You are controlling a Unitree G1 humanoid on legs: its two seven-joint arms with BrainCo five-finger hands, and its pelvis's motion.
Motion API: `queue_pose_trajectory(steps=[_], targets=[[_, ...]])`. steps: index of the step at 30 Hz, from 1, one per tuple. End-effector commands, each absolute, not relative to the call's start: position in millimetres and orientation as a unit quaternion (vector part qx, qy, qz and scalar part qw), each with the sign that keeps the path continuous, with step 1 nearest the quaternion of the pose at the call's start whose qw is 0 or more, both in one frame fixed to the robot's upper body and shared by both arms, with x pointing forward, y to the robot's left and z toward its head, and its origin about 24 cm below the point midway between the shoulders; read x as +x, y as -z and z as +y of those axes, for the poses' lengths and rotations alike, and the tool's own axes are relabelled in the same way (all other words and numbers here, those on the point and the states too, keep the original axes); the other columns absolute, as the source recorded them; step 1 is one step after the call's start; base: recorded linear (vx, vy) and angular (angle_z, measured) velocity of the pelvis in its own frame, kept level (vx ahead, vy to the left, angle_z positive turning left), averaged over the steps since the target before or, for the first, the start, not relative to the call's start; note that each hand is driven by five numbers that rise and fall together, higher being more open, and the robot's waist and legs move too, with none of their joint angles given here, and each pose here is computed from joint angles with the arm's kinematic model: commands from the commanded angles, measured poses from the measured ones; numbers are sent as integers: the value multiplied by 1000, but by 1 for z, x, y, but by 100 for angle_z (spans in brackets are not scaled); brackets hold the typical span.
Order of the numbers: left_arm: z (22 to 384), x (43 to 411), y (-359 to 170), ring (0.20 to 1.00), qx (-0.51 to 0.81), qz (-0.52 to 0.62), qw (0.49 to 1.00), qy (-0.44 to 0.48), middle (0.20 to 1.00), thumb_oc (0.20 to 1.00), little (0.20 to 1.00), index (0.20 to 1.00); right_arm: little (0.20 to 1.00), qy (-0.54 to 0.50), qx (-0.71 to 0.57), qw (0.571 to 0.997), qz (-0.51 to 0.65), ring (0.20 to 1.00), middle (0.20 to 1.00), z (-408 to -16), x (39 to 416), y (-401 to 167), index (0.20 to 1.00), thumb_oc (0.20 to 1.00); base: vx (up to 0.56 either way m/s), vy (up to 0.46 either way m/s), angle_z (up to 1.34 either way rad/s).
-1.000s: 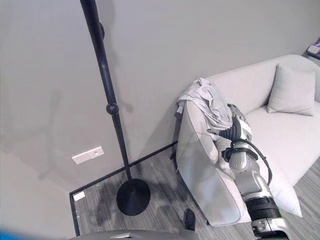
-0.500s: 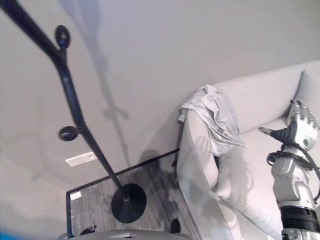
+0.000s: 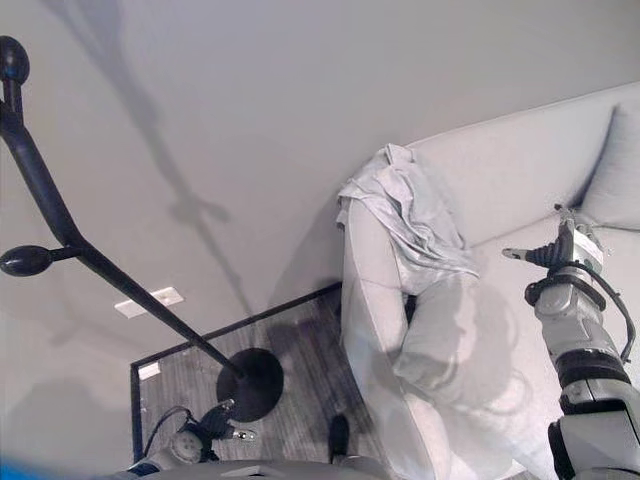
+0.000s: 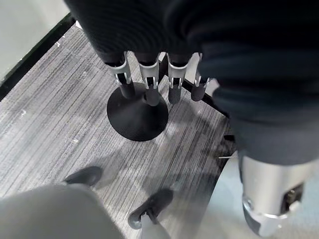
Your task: Hang the clothes on the sofa on the clothes rack.
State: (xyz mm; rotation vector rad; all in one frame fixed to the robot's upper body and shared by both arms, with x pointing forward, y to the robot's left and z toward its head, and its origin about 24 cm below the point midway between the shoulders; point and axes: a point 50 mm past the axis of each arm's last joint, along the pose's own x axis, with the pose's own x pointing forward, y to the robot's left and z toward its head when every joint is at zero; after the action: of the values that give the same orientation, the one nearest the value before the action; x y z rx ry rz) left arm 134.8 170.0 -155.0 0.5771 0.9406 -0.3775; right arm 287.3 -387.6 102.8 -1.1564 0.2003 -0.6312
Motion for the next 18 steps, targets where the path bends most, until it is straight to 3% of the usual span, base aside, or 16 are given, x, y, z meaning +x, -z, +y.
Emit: queue_pose_trajectory(steps=[1, 7, 12, 18], targets=[[178, 138, 154, 1000, 311, 434, 822, 200, 1000, 1000, 1000, 1000, 1000, 336, -546, 765, 58, 1000, 1000, -402, 289, -135, 1000, 1000, 132, -117, 27], [191, 138, 152, 1000, 334, 430, 818, 185, 1000, 1000, 1000, 1000, 1000, 329, -559, 760, 46, 1000, 1000, -397, 291, -136, 1000, 1000, 132, -93, 10], [208, 145, 144, 1000, 323, 415, 839, 137, 1000, 1000, 1000, 1000, 1000, 357, -581, 730, 48, 1000, 1000, -412, 273, -140, 1000, 1000, 152, -18, 8], [229, 130, 147, 1000, 283, 453, 843, 56, 1000, 1000, 1000, 1000, 1000, 345, -577, 739, 46, 1000, 1000, -401, 286, -139, 1000, 1000, 134, 32, 7]])
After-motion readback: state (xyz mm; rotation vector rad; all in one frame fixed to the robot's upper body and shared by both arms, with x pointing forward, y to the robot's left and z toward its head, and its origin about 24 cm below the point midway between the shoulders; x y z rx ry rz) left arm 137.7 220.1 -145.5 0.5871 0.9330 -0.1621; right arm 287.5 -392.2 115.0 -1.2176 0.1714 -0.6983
